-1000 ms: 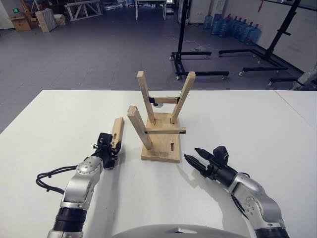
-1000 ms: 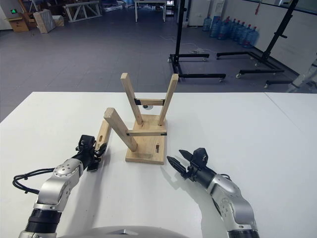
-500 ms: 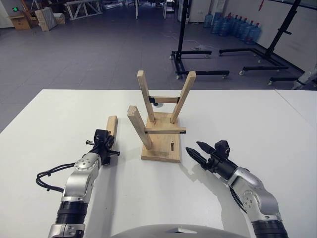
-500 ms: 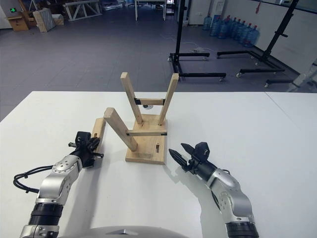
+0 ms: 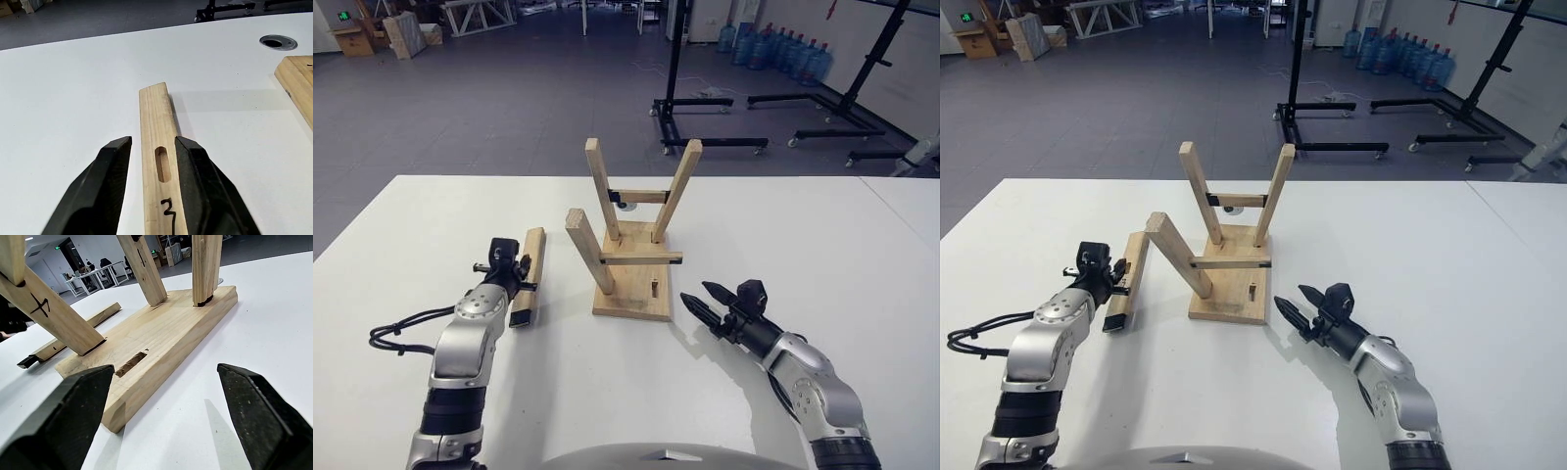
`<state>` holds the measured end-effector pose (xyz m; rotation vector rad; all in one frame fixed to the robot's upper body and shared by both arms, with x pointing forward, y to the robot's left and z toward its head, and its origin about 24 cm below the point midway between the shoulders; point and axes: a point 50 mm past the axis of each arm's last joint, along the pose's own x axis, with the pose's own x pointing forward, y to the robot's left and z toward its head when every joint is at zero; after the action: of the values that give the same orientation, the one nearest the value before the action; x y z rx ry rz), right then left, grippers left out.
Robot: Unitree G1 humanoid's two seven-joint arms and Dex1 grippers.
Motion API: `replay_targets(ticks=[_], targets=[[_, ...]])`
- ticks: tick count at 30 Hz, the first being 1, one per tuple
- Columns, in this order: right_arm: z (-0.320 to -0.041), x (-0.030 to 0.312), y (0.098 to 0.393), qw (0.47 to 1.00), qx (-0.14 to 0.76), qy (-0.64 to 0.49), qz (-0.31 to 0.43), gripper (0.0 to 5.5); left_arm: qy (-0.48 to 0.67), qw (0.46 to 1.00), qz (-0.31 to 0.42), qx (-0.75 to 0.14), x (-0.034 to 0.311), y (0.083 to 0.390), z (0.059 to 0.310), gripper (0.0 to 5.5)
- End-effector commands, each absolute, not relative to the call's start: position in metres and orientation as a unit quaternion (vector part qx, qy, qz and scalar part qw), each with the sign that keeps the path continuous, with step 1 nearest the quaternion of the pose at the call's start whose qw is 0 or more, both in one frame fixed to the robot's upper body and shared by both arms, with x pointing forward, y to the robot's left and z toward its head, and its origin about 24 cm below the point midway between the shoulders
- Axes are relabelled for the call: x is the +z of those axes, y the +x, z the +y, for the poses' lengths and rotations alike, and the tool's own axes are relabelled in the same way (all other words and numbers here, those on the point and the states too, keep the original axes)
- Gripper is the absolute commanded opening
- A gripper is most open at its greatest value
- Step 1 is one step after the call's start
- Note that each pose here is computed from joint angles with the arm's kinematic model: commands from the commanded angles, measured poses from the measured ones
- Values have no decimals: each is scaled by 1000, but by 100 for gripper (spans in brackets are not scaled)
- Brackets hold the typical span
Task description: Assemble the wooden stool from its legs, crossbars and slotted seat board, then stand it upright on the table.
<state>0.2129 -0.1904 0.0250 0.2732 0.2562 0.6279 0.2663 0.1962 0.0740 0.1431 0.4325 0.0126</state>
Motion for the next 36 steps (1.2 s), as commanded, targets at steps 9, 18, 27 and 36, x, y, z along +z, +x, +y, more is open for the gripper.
replay_targets(ticks=[9, 18, 27, 36], targets=[[-180, 17, 207, 934, 306, 134, 129, 388, 96, 949, 300, 27, 75, 261, 197, 330], [-173, 14, 206, 931, 311, 136, 131, 388, 33, 935, 350, 32, 54, 256, 197, 358], [-170, 16, 206, 931, 315, 135, 128, 388, 53, 916, 398, 1, 37, 250, 189, 358], [-171, 16, 206, 934, 307, 132, 126, 388, 22, 886, 463, 2, 14, 233, 200, 307]])
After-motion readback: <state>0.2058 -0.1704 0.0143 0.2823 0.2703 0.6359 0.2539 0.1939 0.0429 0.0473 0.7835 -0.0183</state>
